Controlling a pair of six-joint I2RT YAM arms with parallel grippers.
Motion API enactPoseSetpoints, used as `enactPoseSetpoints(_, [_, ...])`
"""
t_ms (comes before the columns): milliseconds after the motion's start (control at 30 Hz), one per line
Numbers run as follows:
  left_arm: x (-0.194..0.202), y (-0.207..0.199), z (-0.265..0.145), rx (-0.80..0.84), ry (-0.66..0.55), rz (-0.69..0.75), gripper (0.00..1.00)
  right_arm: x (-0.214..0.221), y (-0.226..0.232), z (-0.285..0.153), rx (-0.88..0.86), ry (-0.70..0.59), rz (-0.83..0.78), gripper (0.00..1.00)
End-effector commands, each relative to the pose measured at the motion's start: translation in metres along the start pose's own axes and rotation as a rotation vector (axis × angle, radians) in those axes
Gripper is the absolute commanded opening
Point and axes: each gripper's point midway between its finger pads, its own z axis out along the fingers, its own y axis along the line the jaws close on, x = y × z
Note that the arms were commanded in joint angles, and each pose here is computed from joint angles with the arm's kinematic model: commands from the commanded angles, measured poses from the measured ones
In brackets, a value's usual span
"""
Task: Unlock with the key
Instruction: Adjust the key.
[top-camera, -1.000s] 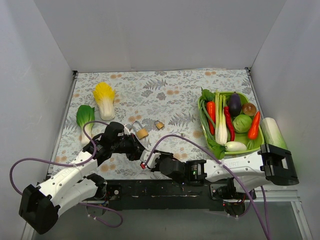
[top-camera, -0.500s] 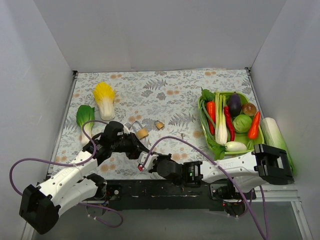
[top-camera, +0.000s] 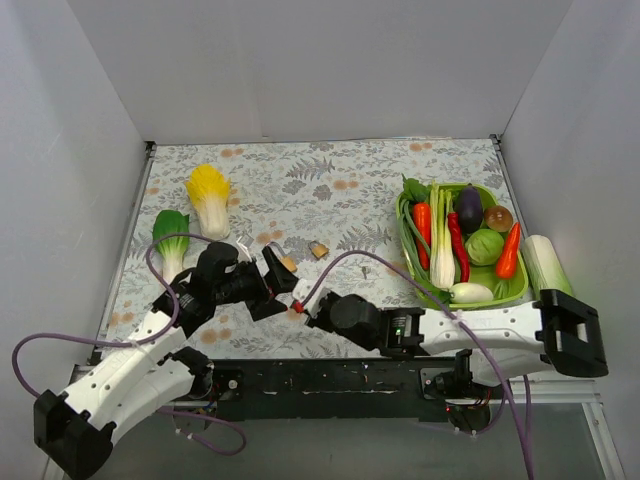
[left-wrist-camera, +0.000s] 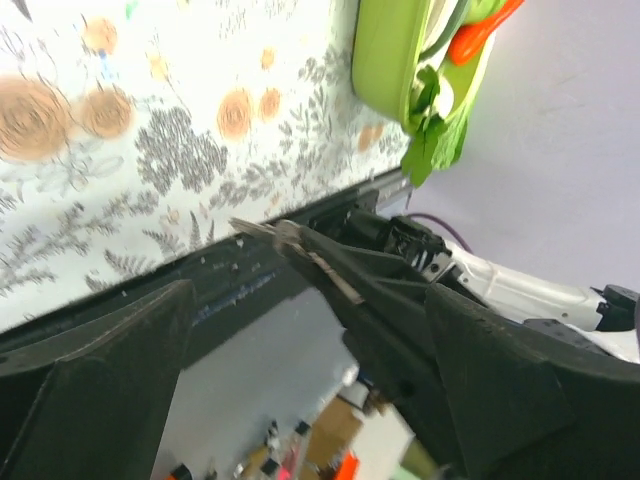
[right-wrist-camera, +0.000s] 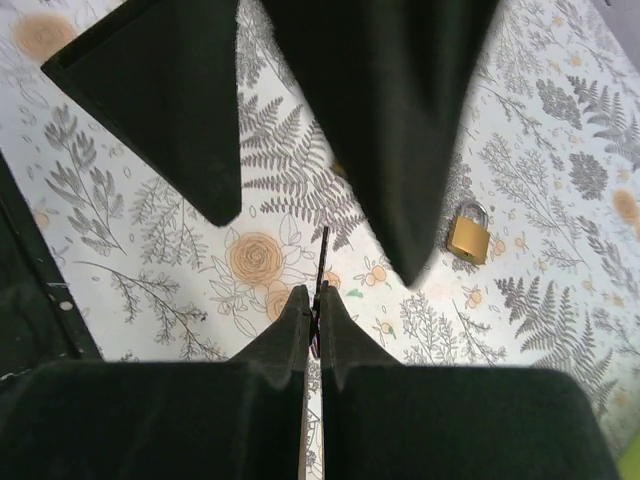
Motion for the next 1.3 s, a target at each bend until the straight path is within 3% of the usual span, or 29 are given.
enactPoseSetpoints(0, [-0.029, 0.0, -0.016, -0.016, -0.208, 0.09, 0.98, -0.015, 0.005, -0.016, -0.208, -0.079, 0.225, 0.01])
enactPoseSetpoints(167, [-0.04, 0.011, -0.021, -0.015, -0.31, 0.101, 0.98, -0.015, 0.005, -0.031, -0.405, -0.094, 0.365, 0.01])
enactPoseSetpoints(367, [-0.065, 0.032, -0.017, -0.192, -0.386, 0.148, 0.97, -0.019, 0.008, -0.041, -0.584, -0.095, 0.524, 0.01])
enactPoseSetpoints(567, [-0.065, -0.023, -0.036, 0.058, -0.441, 0.405, 0.98, -0.032, 0.004, -0.053, -0.759, -0.167, 0.668, 0.01])
enactPoseSetpoints(700, [-0.027, -0.056, -0.04, 0.311, -0.306, 0.6, 0.98, -0.038, 0.003, -0.064, -0.872, -0.19, 0.734, 0.01])
enactPoseSetpoints(733, [-0.006, -0.068, -0.043, 0.419, -0.216, 0.655, 0.98, -0.041, 0.002, -0.065, -0.89, -0.204, 0.73, 0.01])
enactPoseSetpoints(867, [0.023, -0.068, -0.039, 0.508, -0.027, 0.709, 0.9, -0.048, 0.011, -0.081, -1.019, -0.193, 0.719, 0.01])
enactPoseSetpoints(967, [0.031, -0.071, -0.039, 0.53, 0.043, 0.748, 0.82, -0.051, 0.014, -0.086, -1.069, -0.187, 0.721, 0.01])
enactPoseSetpoints(1100, [0.033, -0.076, -0.039, 0.544, 0.075, 0.773, 0.63, -0.054, 0.016, -0.089, -1.106, -0.186, 0.73, 0.01])
enactPoseSetpoints(1267, [0.039, -0.071, -0.036, 0.549, 0.127, 0.773, 0.6, -0.057, 0.015, -0.088, -1.112, -0.19, 0.757, 0.01])
